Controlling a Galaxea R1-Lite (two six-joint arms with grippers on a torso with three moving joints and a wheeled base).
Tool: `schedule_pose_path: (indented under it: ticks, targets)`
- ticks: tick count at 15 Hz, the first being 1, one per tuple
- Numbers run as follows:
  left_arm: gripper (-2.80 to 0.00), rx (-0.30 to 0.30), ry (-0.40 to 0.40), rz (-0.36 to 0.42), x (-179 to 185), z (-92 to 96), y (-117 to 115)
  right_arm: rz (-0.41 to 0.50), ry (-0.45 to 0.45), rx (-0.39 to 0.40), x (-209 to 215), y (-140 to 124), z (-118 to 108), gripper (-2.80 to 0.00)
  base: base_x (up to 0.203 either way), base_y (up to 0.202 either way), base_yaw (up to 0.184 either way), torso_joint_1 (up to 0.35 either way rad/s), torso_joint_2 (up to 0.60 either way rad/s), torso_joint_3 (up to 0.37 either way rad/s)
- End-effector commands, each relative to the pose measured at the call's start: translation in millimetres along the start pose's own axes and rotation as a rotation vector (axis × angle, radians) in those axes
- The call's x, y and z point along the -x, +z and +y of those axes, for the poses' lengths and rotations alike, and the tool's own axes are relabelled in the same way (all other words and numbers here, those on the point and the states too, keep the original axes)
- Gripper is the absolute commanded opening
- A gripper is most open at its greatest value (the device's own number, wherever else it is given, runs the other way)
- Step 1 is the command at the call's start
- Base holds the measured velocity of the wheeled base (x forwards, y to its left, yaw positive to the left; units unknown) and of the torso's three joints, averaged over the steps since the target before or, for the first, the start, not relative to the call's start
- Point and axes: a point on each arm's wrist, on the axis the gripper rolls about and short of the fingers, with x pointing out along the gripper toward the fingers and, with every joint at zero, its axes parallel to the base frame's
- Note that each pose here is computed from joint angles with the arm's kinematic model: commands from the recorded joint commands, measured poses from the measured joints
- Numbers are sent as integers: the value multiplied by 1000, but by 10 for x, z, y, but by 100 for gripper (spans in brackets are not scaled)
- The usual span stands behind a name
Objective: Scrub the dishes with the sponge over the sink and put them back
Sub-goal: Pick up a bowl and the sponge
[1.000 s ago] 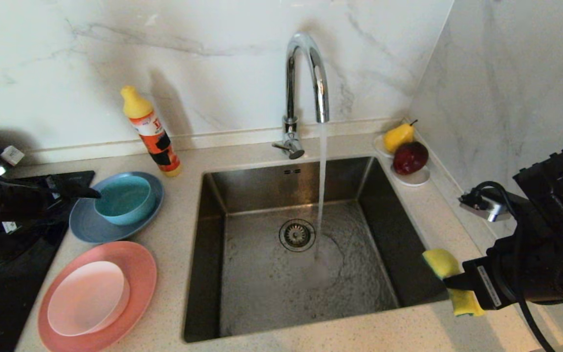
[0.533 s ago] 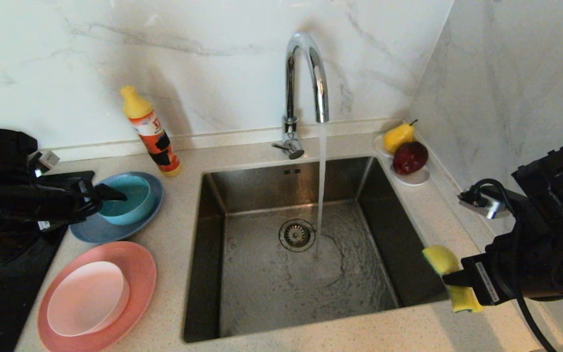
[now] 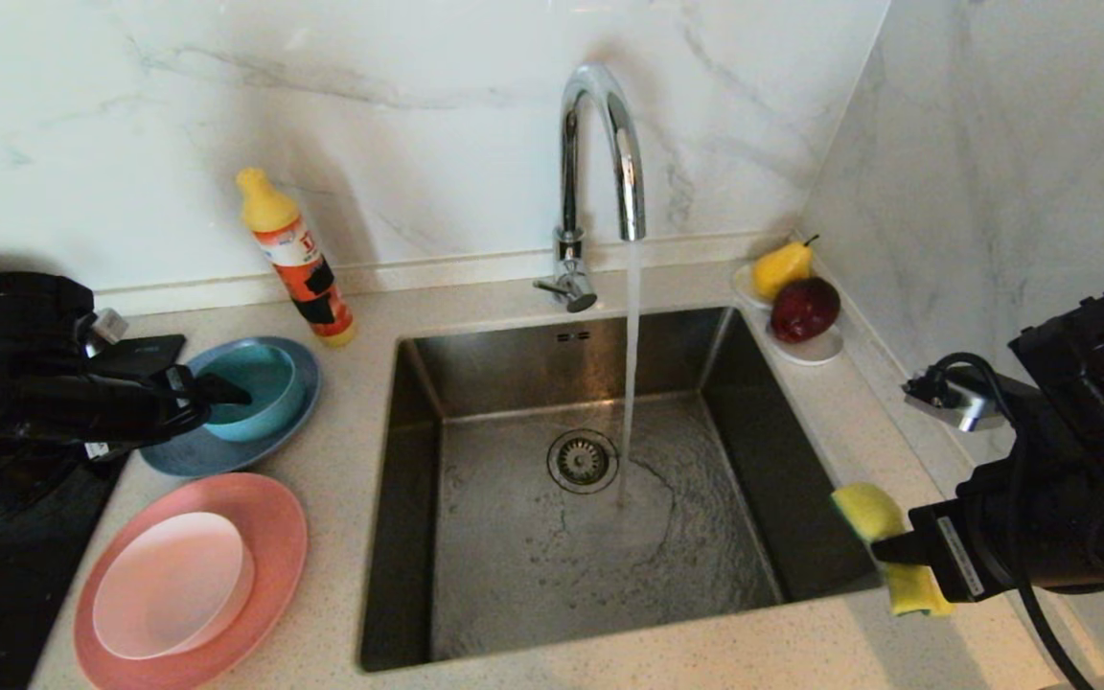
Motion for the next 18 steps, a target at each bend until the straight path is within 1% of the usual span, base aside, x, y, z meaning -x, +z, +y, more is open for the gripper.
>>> schedule_pose_path:
  ticks: [1,4,6,7,11,15,17,18]
  targets:
    - [0,-11,6,2,-10,22,5,9,-1,-2,-10,-14,-2,-280,0,0,0,0,0,0]
    - [0,-34,78,-7,-38,141,17,12,-2,-3,-24,-12,-2,-280,0,0,0,0,0,0]
    - [0,-31,96,-12,-20,205,32,16,-1,-3,-39,-4,-1,-280,0,0,0,0,0,0]
    - [0,-40,102,-14,-13,231,39,14,-1,-1,-37,0,0,-280,0,0,0,0,0,0]
    - [0,-37,120,-16,-2,322,55,15,1,-1,-37,0,0,-280,0,0,0,0,0,0]
    - [0,-41,121,-16,28,321,63,12,4,2,-31,6,12,-280,0,0,0,0,0,0]
    - [0,-60,121,-10,31,315,58,15,4,2,-35,0,11,-280,0,0,0,0,0,0]
    - [0,-89,122,-4,25,319,48,14,4,2,-35,1,10,-280,0,0,0,0,0,0]
